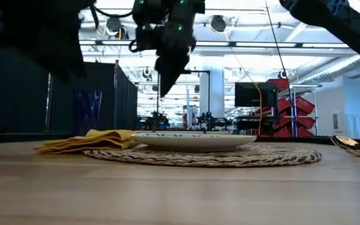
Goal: Set table place
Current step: Put the yellow table napkin to the left of the white patterned plate
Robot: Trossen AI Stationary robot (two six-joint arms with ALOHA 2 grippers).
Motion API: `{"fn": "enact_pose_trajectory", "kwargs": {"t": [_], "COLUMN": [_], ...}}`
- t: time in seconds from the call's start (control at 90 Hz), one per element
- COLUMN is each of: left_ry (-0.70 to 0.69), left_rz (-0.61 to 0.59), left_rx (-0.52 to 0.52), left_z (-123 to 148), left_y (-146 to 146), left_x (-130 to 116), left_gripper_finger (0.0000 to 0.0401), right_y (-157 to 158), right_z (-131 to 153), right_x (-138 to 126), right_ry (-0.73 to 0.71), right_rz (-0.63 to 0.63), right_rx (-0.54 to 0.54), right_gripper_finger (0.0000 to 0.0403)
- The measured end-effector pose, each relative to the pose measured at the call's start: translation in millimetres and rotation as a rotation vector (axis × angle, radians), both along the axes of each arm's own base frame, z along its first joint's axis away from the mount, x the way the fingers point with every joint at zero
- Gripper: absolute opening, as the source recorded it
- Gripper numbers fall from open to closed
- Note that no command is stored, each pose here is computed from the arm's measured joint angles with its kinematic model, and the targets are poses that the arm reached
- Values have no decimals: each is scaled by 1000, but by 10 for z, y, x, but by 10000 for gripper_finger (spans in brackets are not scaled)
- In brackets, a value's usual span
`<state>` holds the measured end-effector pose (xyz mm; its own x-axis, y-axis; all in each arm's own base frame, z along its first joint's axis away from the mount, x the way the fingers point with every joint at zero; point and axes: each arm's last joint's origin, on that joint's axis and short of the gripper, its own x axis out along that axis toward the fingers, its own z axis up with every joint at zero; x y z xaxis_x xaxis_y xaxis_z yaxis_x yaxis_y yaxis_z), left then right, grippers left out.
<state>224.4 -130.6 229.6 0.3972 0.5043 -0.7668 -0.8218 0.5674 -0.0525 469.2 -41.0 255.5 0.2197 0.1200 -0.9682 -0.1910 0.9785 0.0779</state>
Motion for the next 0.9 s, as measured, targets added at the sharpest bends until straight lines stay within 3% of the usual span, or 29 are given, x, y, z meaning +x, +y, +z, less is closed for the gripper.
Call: {"fn": "enact_pose_trajectory", "kwargs": {"t": [0.189,0.378,0.5,0.722,0.9], "left_ry": [-8,36,48,81,77], "left_rz": [21,10,-20,-35,-36], "left_rx": [91,116,60,4,16], "left_z": [150,-140,-454,-817,-849], "left_y": [165,307,368,440,455], "left_x": [-96,-54,-78,-227,-241], "left_gripper_finger": [196,196,196,196,196], "right_y": [741,1252,1241,849,762], "right_z": [-46,-86,-79,-88,-36], "right_x": [40,67,95,-21,-123], "right_ry": [-16,-96,-120,17,95], "right_rz": [86,158,92,-100,-141], "right_rx": [-20,-8,-24,-300,-301], "right_gripper_finger": [180,150,132,113,109]}}
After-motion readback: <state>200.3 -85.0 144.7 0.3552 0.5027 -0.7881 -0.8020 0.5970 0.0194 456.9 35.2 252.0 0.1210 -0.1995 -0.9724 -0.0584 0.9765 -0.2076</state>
